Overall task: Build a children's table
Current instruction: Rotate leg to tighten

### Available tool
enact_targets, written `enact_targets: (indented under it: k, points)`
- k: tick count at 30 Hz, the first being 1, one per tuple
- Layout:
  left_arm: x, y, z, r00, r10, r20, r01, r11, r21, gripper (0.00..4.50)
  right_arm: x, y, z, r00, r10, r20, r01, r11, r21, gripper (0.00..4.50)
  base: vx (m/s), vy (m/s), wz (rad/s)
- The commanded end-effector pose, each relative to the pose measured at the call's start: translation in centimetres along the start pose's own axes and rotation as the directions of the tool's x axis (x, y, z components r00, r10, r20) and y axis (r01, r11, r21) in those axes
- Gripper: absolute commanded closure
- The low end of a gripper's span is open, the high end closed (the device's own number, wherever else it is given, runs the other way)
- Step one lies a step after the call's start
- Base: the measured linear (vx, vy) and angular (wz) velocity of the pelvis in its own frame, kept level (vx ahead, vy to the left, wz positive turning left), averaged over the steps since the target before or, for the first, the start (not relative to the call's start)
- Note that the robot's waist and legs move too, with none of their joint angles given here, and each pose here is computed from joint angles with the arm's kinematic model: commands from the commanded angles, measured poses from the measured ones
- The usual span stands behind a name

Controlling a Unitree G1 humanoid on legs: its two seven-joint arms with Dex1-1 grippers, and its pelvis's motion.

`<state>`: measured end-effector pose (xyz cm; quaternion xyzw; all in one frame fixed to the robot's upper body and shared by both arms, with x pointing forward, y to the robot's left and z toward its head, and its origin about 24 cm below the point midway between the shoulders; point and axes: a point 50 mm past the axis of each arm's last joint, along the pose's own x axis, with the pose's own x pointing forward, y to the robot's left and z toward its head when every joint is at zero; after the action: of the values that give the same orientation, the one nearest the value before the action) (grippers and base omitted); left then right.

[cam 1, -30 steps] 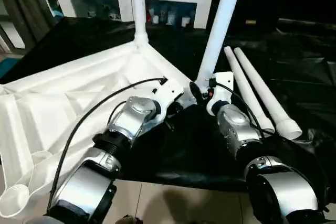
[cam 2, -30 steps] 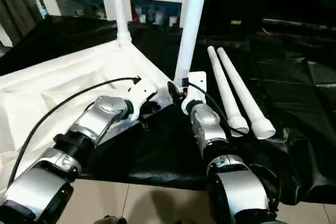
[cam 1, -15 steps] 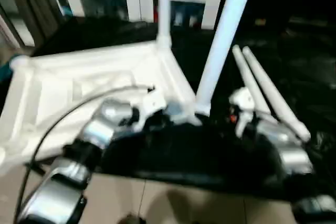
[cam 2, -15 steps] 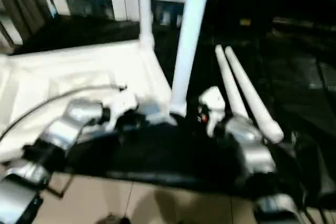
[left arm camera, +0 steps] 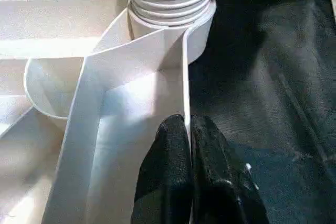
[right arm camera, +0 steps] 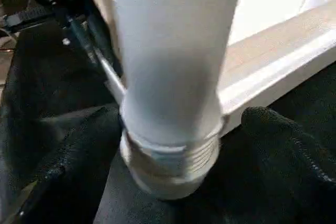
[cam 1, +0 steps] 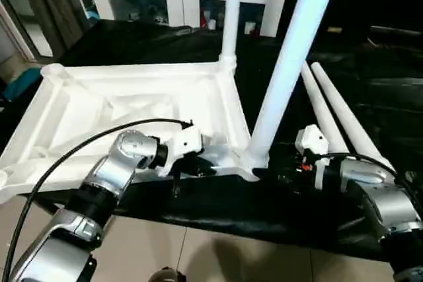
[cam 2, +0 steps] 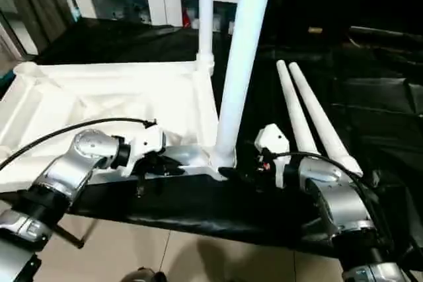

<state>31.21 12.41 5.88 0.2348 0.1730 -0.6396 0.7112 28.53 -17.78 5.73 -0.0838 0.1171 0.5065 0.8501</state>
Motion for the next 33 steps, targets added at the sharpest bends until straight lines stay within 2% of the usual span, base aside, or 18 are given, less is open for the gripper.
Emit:
enact_targets:
  k: [1,7,19,25,27,28,31,33]
  points:
    - [0.2,-0.3,1.1,0.997,-0.041,0.069,0.039,0.999,0.032,4.5,0.3,-0.2,0.3,1.0,-0.013,0.004,0.013,1.0,-0.003,0.51,0.0,0.0,0.0]
    - [0.2,-0.4,1.2,0.997,-0.045,0.066,0.043,0.998,0.035,4.5,1.0,0.0,0.1,1.0,-0.004,0.002,0.004,1.0,-0.005,0.51,0.0,0.0,0.0]
    - [0.2,-0.3,1.2,0.997,-0.044,0.058,0.042,0.999,0.031,4.5,1.4,0.1,0.0,1.0,0.007,0.004,-0.007,1.0,-0.014,1.57,0.0,0.0,0.0]
    - [0.3,-0.2,1.1,0.998,-0.034,0.051,0.033,0.999,0.021,4.5,1.6,0.1,-0.2,1.0,-0.004,0.011,0.004,1.0,0.004,1.73,0.0,0.0,0.0]
    - [0.3,0.0,1.0,0.999,-0.009,0.039,0.008,1.0,0.004,4.5,1.7,-0.1,-0.5,0.999,-0.05,0.014,0.049,0.998,0.038,1.74,0.0,0.0,0.0]
    - [0.6,0.6,0.8,0.998,0.056,0.011,-0.055,0.998,-0.015,4.5,2.0,-0.8,-1.0,0.988,-0.156,0.012,0.154,0.982,0.107,1.75,0.0,0.0,0.0]
    - [1.4,2.0,1.0,0.981,0.192,-0.008,-0.193,0.979,-0.065,4.5,2.6,-1.9,-1.9,0.937,-0.349,-0.008,0.344,0.918,0.197,1.75,0.0,0.0,0.0]
    - [2.0,2.8,1.4,0.966,0.257,-0.02,-0.258,0.962,-0.086,4.5,3.0,-2.5,-2.5,0.881,-0.473,-0.031,0.465,0.85,0.247,1.76,0.0,0.0,0.0]
